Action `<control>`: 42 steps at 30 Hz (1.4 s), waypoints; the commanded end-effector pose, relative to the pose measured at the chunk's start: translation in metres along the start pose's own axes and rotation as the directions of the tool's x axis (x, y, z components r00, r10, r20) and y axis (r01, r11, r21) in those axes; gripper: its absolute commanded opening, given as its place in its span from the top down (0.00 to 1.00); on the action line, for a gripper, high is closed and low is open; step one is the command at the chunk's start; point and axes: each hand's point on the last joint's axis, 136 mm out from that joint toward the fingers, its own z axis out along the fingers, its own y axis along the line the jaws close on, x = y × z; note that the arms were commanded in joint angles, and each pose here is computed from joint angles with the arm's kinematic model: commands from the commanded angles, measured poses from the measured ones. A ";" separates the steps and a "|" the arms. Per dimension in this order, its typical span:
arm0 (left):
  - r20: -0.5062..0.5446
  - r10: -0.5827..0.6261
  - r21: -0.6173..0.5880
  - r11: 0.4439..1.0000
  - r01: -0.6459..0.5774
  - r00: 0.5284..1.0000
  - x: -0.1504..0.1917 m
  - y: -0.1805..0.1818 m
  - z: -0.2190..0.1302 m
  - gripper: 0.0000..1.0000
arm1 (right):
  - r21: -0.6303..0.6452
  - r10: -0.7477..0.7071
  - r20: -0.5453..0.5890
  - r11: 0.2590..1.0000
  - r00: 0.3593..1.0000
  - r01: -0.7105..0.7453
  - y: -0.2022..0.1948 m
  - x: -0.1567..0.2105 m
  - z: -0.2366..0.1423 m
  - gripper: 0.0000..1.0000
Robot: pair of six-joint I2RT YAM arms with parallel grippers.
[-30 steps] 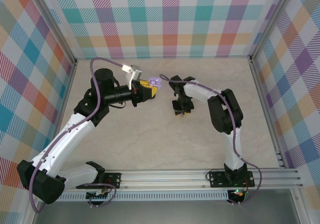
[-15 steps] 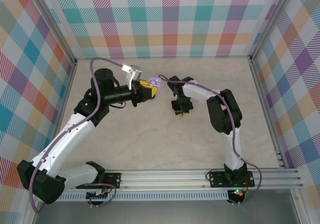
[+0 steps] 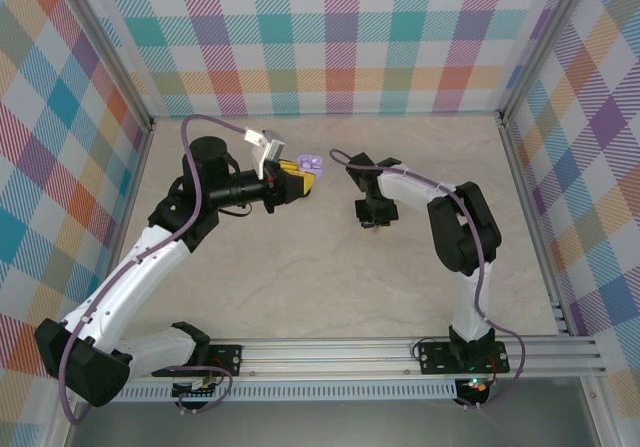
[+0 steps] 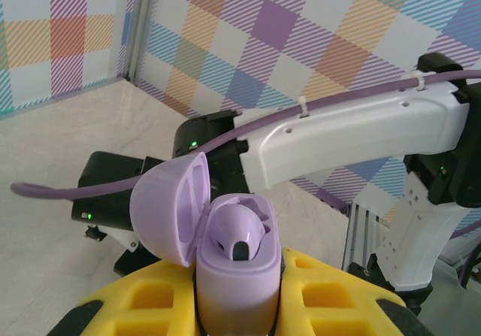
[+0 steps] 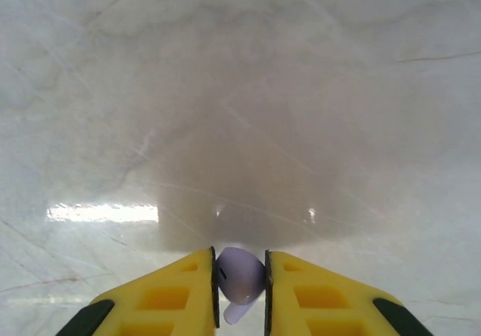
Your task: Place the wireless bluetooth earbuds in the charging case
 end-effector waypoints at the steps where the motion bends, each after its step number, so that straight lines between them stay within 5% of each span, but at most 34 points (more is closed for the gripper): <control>1: -0.010 -0.004 -0.021 1.000 0.004 1.000 -0.001 0.006 0.002 0.88 | -0.023 0.027 0.089 0.999 0.996 -0.025 -0.003 -0.011 -0.022 0.79; 16: -0.043 -0.194 -0.228 0.957 0.179 0.980 0.031 0.063 0.021 0.87 | -0.132 0.025 0.254 0.991 0.967 0.009 0.002 -0.020 -0.067 0.79; 42: -0.128 -0.400 -0.173 0.910 0.377 0.908 0.100 0.089 0.064 0.87 | -0.382 0.039 0.581 0.895 0.813 0.231 0.022 -0.015 -0.192 0.78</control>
